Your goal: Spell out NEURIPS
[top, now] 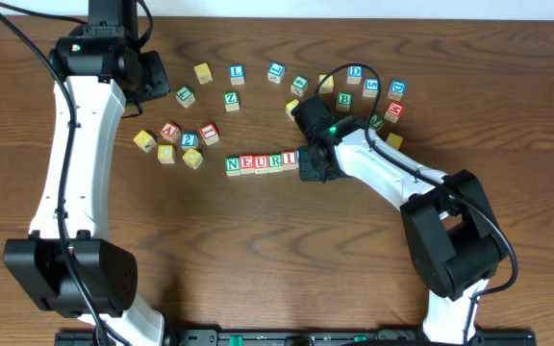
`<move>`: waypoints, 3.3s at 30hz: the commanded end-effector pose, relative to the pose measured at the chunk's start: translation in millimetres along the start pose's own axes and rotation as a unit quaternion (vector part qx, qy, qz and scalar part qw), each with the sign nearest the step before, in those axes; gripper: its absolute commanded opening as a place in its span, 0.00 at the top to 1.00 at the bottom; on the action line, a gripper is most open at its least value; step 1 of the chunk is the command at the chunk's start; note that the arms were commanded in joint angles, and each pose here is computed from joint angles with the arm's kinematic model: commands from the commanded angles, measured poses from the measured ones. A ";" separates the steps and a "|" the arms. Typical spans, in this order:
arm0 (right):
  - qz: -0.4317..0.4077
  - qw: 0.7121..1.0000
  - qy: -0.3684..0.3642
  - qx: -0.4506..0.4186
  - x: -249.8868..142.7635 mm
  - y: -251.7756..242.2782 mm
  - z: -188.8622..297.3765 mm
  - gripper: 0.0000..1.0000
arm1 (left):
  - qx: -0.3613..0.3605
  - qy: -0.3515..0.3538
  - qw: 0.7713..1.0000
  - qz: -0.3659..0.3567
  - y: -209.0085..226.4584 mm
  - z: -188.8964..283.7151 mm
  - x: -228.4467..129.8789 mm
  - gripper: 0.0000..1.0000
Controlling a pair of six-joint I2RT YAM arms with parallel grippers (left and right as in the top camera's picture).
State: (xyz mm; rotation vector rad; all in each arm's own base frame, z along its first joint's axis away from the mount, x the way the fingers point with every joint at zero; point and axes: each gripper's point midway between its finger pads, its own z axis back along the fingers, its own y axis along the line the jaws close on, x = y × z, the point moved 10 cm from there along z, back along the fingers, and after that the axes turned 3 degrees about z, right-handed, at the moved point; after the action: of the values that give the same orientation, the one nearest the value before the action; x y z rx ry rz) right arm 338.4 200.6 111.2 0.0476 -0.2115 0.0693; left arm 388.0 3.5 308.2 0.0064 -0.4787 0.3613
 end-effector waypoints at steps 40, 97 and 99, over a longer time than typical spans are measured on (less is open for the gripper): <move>-0.074 0.997 -0.002 0.007 27.2 -57.6 34.5 0.99 | 0.043 0.128 0.990 0.049 20.1 -49.2 -72.6 0.79; -0.061 0.998 0.018 0.029 28.3 -52.2 4.1 0.98 | -0.044 0.161 0.985 -0.035 -22.2 -136.4 -151.6 0.86; -0.061 0.998 0.018 0.029 28.4 -52.2 4.1 0.98 | -0.044 0.161 0.985 -0.035 -22.2 -136.4 -151.6 0.86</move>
State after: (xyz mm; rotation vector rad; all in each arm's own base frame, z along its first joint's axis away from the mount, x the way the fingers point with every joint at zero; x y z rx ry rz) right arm 370.0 152.7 125.4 0.1206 -0.1906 -0.0477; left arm 335.1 -57.0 129.0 -0.1317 -0.2036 0.2727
